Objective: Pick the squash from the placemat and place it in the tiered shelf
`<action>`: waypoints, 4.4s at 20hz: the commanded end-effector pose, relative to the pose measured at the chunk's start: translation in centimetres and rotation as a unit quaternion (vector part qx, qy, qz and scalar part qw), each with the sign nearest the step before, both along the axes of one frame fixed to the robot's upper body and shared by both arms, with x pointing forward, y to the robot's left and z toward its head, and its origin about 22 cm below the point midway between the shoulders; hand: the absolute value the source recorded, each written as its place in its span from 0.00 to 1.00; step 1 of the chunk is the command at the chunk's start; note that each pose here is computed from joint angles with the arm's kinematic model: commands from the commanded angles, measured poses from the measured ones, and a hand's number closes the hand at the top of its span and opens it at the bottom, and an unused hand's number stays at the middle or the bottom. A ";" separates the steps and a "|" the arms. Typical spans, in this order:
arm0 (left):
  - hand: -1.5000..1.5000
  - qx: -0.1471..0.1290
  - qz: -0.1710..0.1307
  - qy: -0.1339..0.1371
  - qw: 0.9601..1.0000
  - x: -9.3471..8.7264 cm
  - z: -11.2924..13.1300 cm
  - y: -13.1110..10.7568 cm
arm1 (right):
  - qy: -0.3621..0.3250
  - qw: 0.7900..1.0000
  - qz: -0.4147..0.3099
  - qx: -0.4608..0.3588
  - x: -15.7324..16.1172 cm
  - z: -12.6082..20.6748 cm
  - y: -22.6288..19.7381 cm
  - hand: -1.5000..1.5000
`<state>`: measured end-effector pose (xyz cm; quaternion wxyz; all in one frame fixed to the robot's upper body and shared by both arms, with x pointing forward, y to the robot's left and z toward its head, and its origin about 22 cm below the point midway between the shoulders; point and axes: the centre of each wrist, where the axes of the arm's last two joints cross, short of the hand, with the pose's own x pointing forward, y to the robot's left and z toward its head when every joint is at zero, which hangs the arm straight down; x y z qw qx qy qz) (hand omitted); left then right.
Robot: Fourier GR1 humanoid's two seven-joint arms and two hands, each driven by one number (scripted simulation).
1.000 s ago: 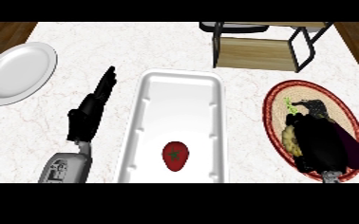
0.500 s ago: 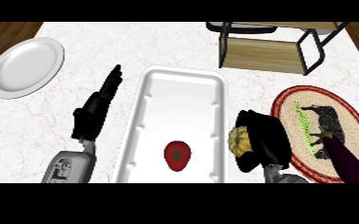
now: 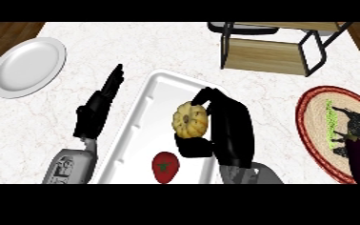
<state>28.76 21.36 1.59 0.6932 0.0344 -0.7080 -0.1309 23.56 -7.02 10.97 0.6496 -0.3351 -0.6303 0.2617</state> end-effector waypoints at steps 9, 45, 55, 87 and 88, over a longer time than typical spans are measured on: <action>0.50 -0.006 0.014 0.013 1.000 -0.8 -0.7 -0.1 | -0.116 0.986 -0.122 -0.001 0.8 10.7 3.9 1.00; 0.50 -0.004 0.006 0.005 1.000 -1.0 0.3 1.2 | -0.243 0.927 -0.255 -0.124 14.7 19.8 -4.5 1.00; 0.50 -0.003 0.015 0.001 1.000 -1.5 -1.3 1.8 | -0.289 0.908 -0.253 -0.165 19.5 17.4 -8.1 1.00; 0.50 -0.004 0.013 -0.001 1.000 -1.0 -0.2 1.7 | -0.305 0.884 -0.354 0.031 21.7 15.0 -15.9 0.00; 0.50 -0.007 0.020 0.002 1.000 -1.7 -1.5 0.5 | -0.300 0.892 -0.335 0.046 20.8 14.6 -15.8 0.00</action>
